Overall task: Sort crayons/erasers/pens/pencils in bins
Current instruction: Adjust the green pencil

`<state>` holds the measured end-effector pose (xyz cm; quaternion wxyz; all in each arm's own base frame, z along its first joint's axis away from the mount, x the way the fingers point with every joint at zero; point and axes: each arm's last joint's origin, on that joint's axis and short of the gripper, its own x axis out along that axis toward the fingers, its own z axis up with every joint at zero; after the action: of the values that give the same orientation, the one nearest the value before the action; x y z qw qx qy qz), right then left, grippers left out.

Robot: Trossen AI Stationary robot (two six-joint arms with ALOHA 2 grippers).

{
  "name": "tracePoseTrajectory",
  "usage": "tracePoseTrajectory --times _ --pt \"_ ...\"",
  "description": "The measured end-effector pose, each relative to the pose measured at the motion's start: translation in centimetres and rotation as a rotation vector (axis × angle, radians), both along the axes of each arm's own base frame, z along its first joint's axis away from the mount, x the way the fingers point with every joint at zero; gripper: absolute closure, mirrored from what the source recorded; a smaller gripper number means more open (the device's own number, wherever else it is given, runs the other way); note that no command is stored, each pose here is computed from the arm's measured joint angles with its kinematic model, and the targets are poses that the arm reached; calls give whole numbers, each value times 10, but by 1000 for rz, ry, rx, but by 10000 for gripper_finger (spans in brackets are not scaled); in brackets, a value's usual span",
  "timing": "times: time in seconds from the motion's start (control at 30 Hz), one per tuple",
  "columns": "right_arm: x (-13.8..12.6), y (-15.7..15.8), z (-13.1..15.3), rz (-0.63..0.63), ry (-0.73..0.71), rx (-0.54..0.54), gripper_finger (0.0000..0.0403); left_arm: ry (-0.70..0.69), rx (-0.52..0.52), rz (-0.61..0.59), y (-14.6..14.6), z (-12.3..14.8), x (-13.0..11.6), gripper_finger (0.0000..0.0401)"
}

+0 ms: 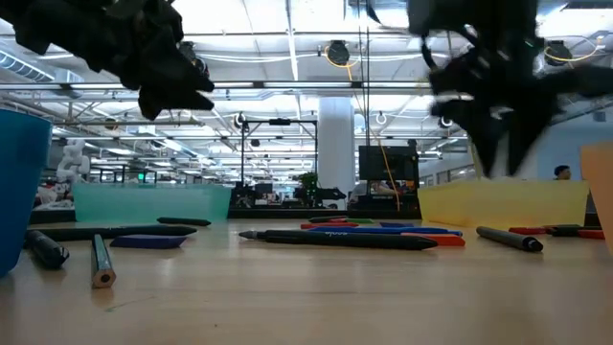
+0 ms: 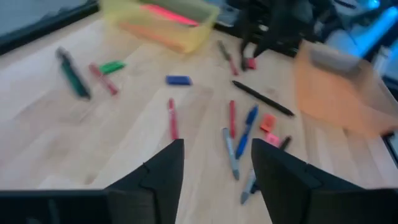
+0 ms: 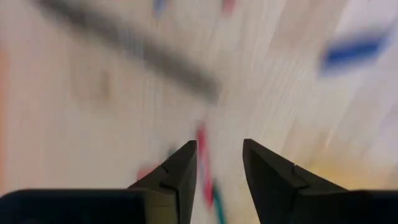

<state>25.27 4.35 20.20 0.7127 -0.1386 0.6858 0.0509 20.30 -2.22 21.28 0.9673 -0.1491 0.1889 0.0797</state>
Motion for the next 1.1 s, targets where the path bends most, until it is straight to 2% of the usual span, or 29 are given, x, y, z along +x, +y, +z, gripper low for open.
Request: tracePoseTrajectory --times 0.1,0.2,0.37,0.53,0.73,0.87,1.0,1.1 --pt "19 4 16 -26 -170 33 282 -28 69 -41 -7 11 2 210" --pt "30 4 24 -52 -265 55 279 -42 96 -39 -9 24 6 210" --pt "42 5 36 -80 -385 83 246 65 161 -49 -8 43 20 210" --pt "47 8 46 -70 -433 91 212 123 180 -36 -4 53 29 209" --pt "48 19 54 -35 -457 103 202 208 160 -37 -2 59 22 210" --pt "61 27 69 -25 -497 121 202 278 181 -80 -6 80 19 210" --pt "87 35 81 24 -509 95 202 225 202 -101 -12 113 23 210" --pt "102 43 81 63 -520 82 202 196 181 -121 -15 130 21 210"
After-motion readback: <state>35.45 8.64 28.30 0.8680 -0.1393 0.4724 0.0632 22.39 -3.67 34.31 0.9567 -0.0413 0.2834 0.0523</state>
